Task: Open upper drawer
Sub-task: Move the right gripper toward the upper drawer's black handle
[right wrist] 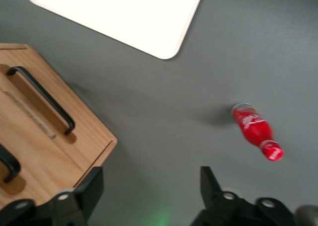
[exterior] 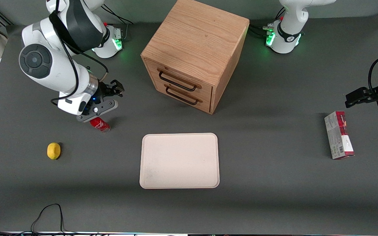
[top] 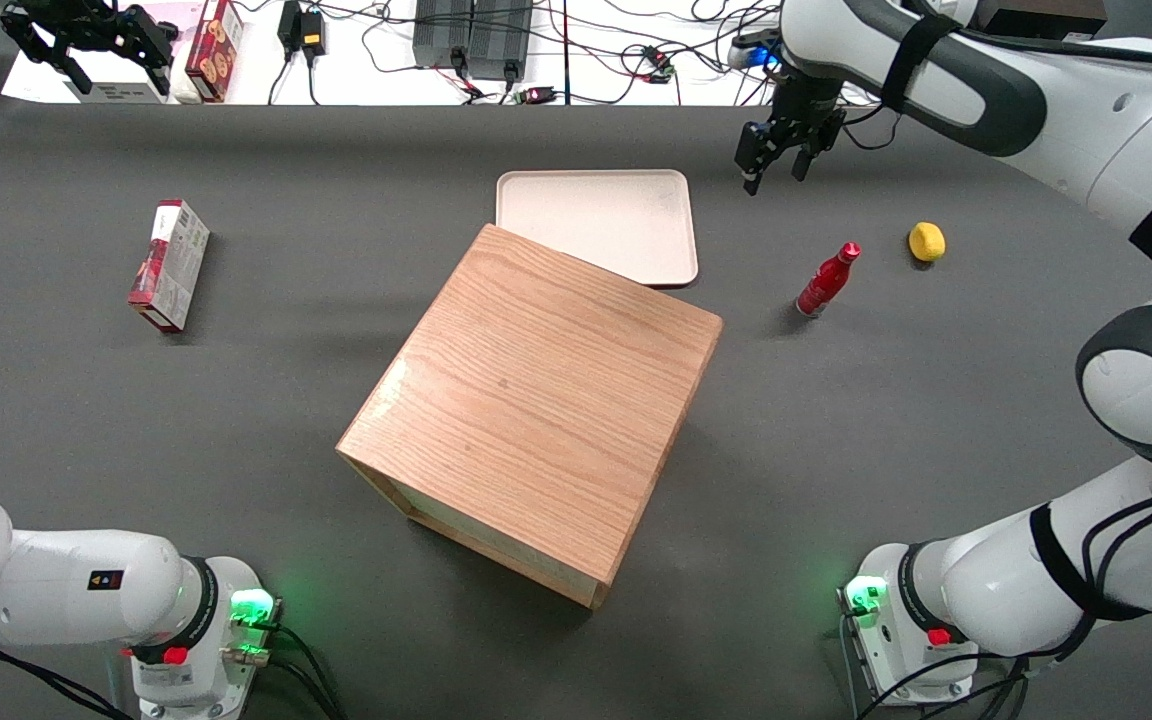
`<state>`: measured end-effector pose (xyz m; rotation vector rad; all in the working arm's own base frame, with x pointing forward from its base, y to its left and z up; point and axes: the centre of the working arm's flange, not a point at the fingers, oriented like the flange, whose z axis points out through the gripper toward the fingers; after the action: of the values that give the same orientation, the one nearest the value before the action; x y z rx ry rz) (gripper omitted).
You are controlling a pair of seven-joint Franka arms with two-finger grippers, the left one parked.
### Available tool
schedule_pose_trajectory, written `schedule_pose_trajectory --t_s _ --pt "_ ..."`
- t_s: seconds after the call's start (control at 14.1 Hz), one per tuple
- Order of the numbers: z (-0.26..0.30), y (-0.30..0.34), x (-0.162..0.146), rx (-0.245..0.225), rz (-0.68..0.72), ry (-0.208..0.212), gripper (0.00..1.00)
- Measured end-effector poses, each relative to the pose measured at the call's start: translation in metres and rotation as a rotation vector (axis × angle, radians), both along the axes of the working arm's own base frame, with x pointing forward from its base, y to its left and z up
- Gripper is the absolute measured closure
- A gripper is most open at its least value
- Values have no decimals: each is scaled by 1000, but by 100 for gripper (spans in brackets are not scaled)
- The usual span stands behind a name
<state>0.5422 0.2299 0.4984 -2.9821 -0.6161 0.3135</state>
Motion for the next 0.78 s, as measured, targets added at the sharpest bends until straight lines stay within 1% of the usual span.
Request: schedule_pose_trajectory --t_s 0.07,0.21,0.5,0.57,0.64,0.71,0.78 --pt "-1 11 -3 4 19 1 0" --pt "-1 37 -13 7 64 0 0" --pt "-6 55 -19 19 92 12 0" --pt "-8 60 -21 24 115 18 0" --pt "-12 71 -26 37 174 25 0" --pt "-13 78 -29 42 199 22 0" --pt "-14 87 -32 50 222 11 0"
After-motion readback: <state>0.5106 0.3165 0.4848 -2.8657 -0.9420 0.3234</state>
